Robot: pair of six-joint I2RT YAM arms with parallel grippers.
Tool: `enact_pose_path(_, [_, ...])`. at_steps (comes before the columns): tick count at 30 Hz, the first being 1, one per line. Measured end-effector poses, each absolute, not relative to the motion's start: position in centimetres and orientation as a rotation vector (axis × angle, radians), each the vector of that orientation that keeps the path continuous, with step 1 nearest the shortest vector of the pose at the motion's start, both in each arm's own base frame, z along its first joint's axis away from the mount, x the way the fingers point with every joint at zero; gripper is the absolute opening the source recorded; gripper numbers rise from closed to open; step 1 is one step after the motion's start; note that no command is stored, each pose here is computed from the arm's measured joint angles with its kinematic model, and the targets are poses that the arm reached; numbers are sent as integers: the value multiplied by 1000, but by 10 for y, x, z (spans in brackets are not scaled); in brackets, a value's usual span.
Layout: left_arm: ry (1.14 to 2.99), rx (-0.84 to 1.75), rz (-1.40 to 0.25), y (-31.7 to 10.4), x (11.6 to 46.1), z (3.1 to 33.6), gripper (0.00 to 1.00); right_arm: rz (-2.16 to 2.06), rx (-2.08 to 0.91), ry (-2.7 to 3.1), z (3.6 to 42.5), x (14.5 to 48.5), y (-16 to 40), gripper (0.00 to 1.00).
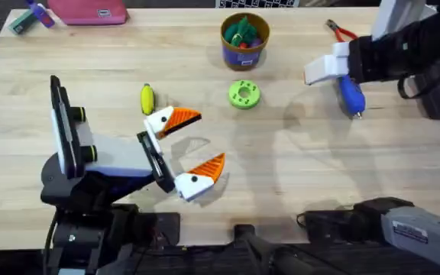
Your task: Pick up the gripper from the table and insert it into the empty holder that is missing its gripper. Then pick up a screw, insert it into the mounting hole, and use the screwdriver to tighten it. Finally, clean up the table by picking up the vegetable and placing it into the bucket.
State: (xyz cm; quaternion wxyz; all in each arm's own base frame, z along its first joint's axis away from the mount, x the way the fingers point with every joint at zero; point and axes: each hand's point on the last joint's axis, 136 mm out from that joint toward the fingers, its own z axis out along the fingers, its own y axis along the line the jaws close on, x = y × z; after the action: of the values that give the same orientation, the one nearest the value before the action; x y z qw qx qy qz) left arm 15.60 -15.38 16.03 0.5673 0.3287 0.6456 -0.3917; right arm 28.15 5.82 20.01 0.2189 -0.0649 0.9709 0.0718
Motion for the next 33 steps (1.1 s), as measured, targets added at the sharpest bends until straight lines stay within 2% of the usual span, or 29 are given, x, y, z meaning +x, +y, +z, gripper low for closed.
enact_pose_path(2, [1518,772,-921,-154,156,160,973,199,-180,2687,200,281,58,994])
enact_pose_path(3, [1518,770,-922,-154,156,160,872,199,-180,2687,200,281,58,994])
enact_pose_path(6, [1518,772,-921,-154,156,160,373,199,-180,2687,200,281,58,994])
enact_pose_path(8, [1517,772,-921,-154,156,160,79,199,-180,2687,200,281,58,994])
enact_pose_path(9, [1515,775,-918,-154,156,160,21,199,-180,2686,200,282,58,994])
enact_pose_path(20, [1515,775,-917,-154,156,160,8,178,-165,2688,197,287,56,994])
enact_pose_path(27, [1515,775,-917,-154,156,160,8,-45,-50,2747,192,284,25,994])
enact_pose_path(33, [1515,775,-917,-154,156,160,8,-168,106,2693,222,317,-13,992])
